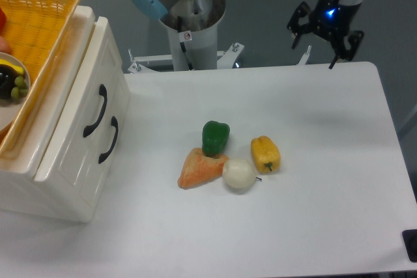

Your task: Slide the top white drawer open

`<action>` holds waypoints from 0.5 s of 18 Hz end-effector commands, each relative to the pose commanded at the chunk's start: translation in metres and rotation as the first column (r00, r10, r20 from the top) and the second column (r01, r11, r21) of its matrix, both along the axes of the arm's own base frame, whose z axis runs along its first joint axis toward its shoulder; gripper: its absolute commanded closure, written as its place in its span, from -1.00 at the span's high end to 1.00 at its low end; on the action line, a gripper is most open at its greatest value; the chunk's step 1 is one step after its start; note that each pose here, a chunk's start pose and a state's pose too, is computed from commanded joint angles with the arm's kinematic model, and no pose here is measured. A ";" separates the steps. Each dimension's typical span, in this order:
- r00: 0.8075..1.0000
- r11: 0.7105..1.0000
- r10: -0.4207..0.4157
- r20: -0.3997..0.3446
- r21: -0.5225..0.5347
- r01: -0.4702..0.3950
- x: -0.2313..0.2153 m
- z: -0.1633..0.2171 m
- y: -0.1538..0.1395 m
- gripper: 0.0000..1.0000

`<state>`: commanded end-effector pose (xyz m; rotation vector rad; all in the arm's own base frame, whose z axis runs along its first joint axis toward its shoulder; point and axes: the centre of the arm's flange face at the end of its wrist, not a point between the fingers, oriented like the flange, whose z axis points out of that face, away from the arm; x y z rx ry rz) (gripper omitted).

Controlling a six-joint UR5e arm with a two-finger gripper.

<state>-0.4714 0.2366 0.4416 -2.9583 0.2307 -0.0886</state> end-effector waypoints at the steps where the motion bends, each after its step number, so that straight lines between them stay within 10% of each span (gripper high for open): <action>1: 1.000 1.000 -0.008 0.000 0.000 0.008 0.001 -0.001 0.001 1.00; 9: 1.000 1.000 0.004 0.021 -0.004 -0.004 0.002 -0.009 0.001 1.00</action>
